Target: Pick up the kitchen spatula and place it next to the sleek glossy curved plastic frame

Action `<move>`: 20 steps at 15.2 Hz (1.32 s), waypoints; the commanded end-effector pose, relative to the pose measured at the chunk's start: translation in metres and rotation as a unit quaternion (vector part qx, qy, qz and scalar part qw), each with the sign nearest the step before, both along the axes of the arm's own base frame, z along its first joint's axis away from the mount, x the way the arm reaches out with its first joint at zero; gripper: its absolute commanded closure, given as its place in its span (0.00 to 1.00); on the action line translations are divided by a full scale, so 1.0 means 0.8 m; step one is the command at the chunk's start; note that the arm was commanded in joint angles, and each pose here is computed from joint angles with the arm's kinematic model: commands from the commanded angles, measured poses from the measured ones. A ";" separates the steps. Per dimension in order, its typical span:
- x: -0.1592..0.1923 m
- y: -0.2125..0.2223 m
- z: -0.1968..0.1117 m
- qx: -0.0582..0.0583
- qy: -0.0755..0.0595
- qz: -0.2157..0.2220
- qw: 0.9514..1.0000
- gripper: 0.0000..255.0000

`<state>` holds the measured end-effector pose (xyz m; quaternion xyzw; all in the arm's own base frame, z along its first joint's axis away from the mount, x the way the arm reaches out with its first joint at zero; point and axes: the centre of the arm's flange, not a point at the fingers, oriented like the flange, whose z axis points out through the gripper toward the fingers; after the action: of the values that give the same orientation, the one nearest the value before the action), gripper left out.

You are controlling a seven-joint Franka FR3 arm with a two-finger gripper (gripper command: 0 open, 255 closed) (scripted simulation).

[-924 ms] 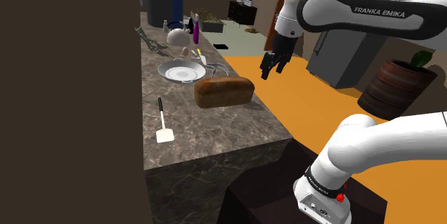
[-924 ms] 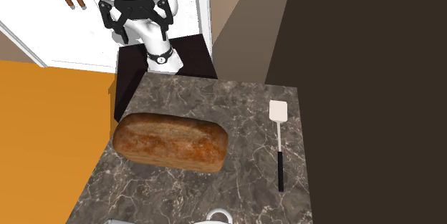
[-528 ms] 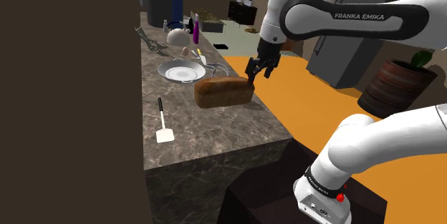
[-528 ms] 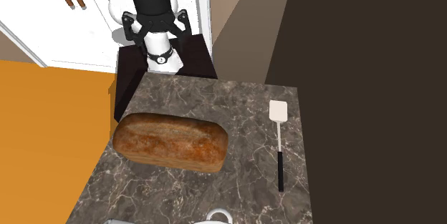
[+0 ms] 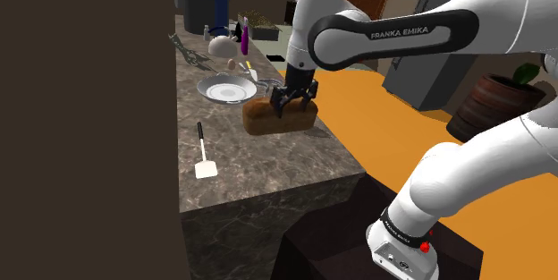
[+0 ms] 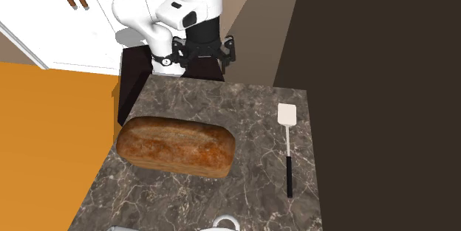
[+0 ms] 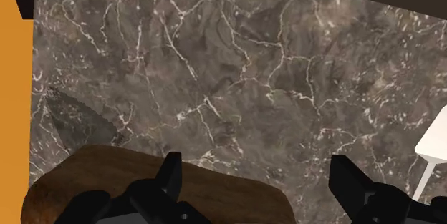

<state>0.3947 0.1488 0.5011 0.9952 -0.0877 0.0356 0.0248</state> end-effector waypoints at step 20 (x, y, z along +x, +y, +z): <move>0.219 0.224 -0.142 0.021 -0.002 -0.112 0.994 0.00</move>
<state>0.5584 0.3209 0.3938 0.9807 -0.1927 0.0326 0.0086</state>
